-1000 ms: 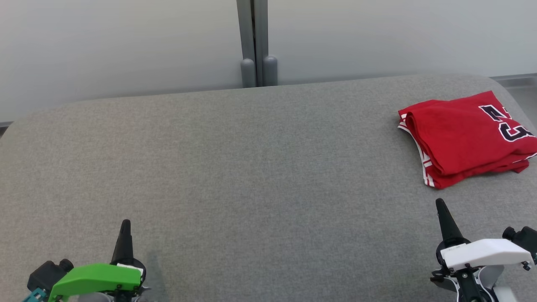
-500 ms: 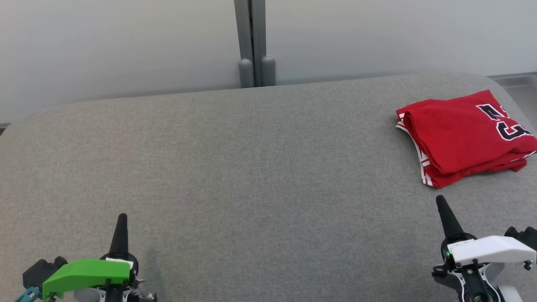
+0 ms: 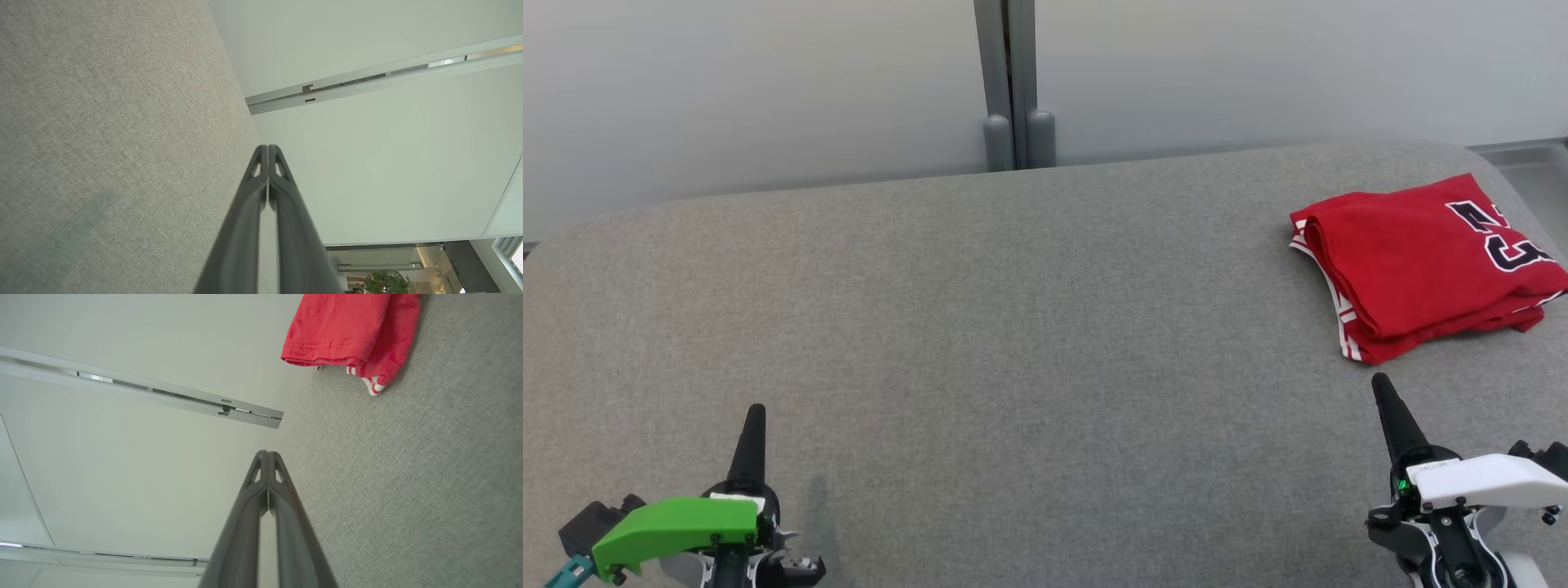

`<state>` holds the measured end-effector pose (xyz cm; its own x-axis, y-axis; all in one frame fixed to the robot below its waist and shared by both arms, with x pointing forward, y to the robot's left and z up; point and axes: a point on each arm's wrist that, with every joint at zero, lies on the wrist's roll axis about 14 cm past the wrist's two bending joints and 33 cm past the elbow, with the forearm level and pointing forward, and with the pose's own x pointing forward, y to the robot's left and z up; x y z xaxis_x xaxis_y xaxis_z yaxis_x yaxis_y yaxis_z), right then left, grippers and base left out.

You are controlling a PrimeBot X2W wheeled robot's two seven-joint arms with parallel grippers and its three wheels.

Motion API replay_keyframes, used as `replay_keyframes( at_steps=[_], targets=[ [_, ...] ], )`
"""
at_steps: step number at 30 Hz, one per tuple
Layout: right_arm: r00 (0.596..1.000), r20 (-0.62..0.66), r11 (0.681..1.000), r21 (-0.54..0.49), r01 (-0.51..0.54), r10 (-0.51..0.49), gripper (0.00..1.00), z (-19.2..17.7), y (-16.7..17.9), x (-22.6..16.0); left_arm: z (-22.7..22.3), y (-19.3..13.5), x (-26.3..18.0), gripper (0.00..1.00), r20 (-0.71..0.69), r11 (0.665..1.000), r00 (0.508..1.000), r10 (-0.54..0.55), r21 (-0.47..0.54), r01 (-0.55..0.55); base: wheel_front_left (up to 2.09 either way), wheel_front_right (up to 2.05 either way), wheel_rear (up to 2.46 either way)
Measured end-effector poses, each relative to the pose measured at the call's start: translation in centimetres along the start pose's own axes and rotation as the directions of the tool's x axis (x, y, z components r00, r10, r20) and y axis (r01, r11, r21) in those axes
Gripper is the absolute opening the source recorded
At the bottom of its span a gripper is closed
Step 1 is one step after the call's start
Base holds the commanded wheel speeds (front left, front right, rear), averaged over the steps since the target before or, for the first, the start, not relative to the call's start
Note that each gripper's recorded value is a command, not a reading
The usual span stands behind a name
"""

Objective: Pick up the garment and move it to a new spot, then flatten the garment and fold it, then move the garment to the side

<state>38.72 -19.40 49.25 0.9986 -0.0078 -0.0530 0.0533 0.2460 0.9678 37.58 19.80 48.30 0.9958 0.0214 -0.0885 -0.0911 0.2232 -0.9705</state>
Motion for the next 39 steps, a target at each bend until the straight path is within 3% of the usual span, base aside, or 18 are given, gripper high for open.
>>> replay_keyframes(
  at_steps=[39],
  targets=[
    [0.999,0.002,0.967,0.251,-0.042,0.043,0.00,0.8,1.0,0.0,0.6,-2.1,1.0,0.00,-0.003,0.970,0.997,-0.081,-0.228,0.078,0.00,0.00,0.00]
  ],
)
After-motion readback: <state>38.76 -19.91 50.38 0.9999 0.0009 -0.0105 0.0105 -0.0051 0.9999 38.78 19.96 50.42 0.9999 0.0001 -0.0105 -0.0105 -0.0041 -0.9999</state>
